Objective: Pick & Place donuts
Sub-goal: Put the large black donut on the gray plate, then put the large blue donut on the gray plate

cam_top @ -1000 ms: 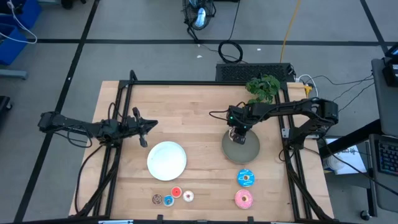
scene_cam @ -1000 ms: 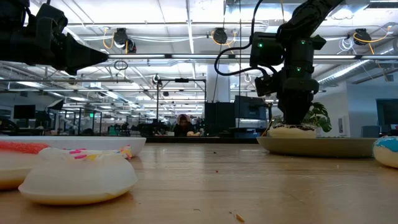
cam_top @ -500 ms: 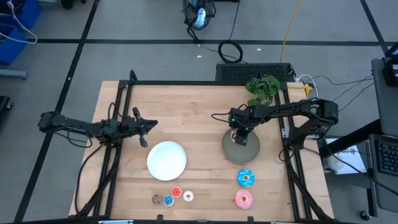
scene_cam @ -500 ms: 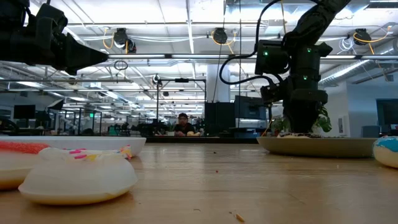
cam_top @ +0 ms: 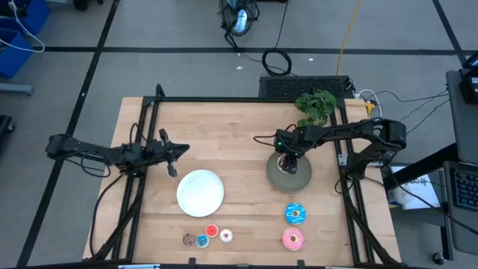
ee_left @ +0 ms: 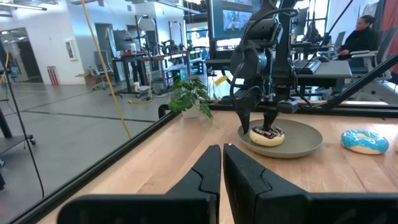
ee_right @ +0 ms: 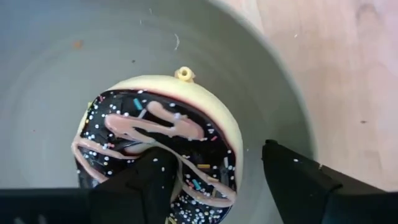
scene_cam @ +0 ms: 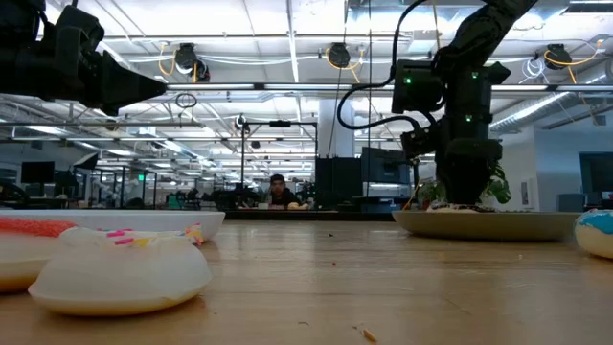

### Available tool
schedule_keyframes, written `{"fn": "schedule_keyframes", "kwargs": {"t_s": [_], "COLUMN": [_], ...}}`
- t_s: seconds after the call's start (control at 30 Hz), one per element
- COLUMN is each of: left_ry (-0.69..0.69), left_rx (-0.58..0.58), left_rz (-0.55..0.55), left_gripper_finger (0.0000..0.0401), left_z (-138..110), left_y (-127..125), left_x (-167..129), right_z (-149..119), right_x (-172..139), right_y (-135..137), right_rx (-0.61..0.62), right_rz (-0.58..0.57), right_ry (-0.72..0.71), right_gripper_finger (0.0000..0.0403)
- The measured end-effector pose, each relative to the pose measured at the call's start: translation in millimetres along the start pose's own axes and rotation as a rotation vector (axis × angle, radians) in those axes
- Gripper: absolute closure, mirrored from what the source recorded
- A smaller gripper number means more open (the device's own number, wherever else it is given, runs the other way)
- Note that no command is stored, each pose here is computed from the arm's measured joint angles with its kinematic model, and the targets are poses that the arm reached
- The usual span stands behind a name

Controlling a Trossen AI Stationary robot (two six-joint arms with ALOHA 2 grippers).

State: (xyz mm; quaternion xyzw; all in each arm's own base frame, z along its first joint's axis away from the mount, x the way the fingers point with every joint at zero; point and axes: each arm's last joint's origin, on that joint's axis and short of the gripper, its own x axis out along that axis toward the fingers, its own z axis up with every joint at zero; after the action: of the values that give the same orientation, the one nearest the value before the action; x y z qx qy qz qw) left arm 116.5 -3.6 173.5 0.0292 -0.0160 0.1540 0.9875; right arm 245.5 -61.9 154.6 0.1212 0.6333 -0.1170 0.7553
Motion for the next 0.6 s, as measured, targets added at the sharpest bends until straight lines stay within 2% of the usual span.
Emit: {"fn": "schedule_keyframes", "kwargs": {"t_s": [0.3, 0.5, 0.6], "left_ry": [0.0, 0.0, 0.0], "left_rx": [-0.002, -0.002, 0.001], "left_rz": [0.0, 0.0, 0.0], "left_gripper_finger": [0.0375, 0.0375, 0.0375], "left_z": [0, 0, 0], "left_y": [0, 0, 0], "left_x": [0, 0, 0], "right_z": [9, 5, 4], "right_x": [-13, -19, -33], "right_y": [1, -2, -2], "right_rx": [-0.013, -0.034, -0.033], "right_rz": [0.0, -0.097, -0.098], "right_ry": [0.0, 0.014, -0.006], "right_gripper_finger": [0.0165, 0.0165, 0.0165]}}
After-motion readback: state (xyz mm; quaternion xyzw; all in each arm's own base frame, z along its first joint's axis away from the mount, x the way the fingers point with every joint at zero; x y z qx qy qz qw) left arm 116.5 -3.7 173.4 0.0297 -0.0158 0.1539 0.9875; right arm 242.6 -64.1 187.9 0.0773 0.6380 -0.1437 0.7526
